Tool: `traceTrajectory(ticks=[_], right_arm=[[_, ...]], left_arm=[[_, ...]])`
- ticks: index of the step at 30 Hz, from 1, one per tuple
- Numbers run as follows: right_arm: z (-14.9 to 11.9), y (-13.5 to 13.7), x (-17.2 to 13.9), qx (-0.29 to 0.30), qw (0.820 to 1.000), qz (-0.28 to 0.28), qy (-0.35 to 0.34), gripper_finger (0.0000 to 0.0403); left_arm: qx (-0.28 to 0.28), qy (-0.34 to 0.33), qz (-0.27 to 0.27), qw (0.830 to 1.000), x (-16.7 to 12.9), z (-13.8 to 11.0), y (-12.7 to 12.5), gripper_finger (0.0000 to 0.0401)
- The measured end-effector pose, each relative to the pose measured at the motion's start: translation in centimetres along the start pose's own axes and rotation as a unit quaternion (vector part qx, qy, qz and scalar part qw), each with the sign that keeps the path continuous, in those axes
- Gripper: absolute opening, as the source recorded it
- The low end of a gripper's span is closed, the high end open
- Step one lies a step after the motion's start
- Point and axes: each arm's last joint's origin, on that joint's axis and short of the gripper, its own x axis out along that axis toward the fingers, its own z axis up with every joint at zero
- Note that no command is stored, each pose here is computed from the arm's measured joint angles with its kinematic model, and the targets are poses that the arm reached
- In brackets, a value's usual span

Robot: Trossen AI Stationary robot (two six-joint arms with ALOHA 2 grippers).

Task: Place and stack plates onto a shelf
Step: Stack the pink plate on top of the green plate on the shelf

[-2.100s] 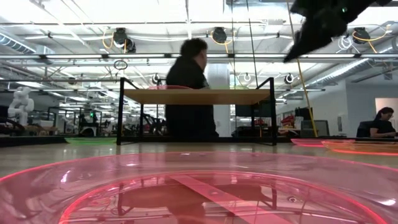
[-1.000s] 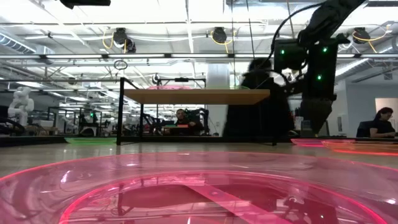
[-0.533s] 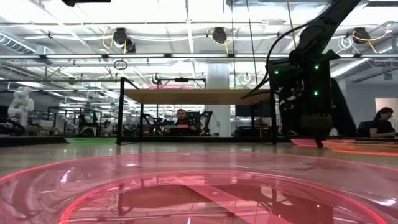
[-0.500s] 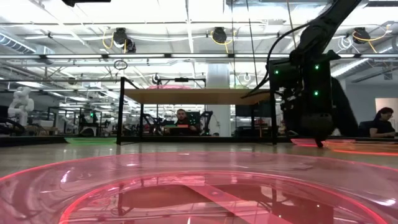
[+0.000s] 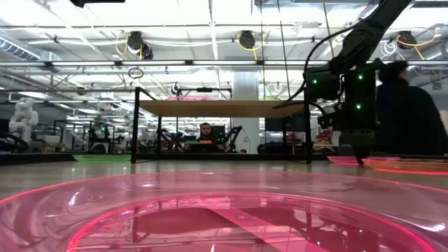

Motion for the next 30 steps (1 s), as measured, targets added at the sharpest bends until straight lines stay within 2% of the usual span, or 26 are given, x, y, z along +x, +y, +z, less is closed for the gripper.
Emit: traceTrajectory(ticks=[2,8,15,24,30], right_arm=[[-0.1,-0.2,-0.2,0.002,1.0,-0.001,-0.005,0.0005],[-0.3,-0.7,-1.5,0.016,0.999,0.005,-0.039,0.0001],[-1.0,-1.7,-4.0,0.041,0.993,0.032,-0.109,0.0],[-2.6,-3.3,-7.3,0.08,0.973,0.062,-0.206,0.0],[-3.8,-3.9,-9.0,0.092,0.954,0.11,-0.262,0.0]], left_arm=[[0.0,0.0,0.0,1.0,0.0,0.0,0.0,0.0088],[-0.001,0.0,0.0,1.0,0.0,0.0,0.0,0.0088],[-0.001,0.0,0.0,1.0,0.0,0.0,0.0,0.0088],[-0.001,0.0,0.0,1.0,0.0,0.0,0.0,0.0088],[-0.001,0.0,0.0,1.0,0.0,0.0,0.0,0.0088]])
